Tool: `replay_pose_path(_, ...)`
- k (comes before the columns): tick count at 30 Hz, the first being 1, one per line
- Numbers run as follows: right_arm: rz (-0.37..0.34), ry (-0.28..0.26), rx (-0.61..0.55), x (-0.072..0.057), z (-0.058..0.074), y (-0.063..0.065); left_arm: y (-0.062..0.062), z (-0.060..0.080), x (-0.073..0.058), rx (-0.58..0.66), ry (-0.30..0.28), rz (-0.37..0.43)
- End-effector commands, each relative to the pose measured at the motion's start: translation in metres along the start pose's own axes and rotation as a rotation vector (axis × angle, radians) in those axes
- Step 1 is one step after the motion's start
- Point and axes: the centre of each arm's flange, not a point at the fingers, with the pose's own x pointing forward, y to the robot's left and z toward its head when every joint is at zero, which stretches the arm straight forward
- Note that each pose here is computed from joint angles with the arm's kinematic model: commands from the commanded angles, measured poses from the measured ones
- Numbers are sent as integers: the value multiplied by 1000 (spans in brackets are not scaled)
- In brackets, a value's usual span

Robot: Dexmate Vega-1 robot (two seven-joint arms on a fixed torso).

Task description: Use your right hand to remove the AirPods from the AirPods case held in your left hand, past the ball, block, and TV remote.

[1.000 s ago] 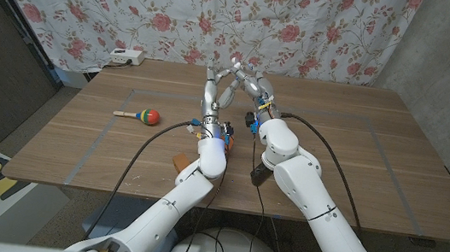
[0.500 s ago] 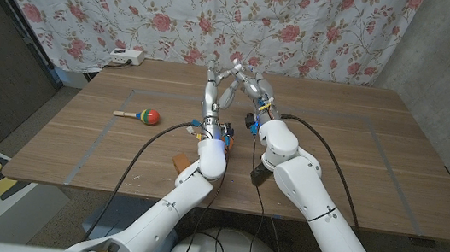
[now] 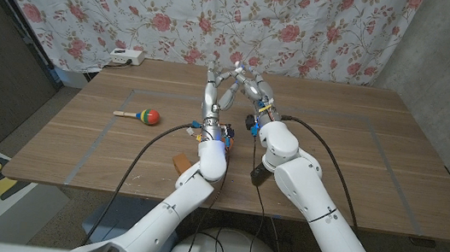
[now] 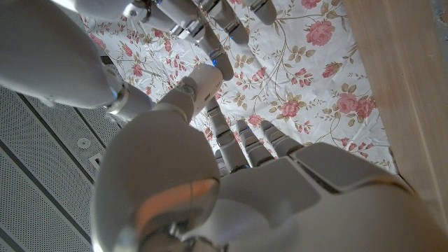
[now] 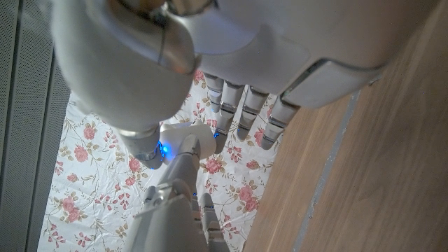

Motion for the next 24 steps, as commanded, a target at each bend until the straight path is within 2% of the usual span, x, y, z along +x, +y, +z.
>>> replay_pose_path(1, -5, 8, 1, 0, -3, -2, 1, -1, -4, -4, 14, 0)
replay_pose_path(6, -7, 4, -1, -1, -2, -3, 2, -5, -7, -33, 48, 39)
replay_pose_path(9, -5, 5, 0, -2, -2, -3, 3, -5, -5, -41, 54, 20)
replay_pose_path(13, 1, -4, -2, -2, 0, -3, 4, -7, -6, -61, 68, 51)
replay_pose_path(24, 17, 6, -9, 0, -1, -2, 1, -9, -1, -105, 86, 35)
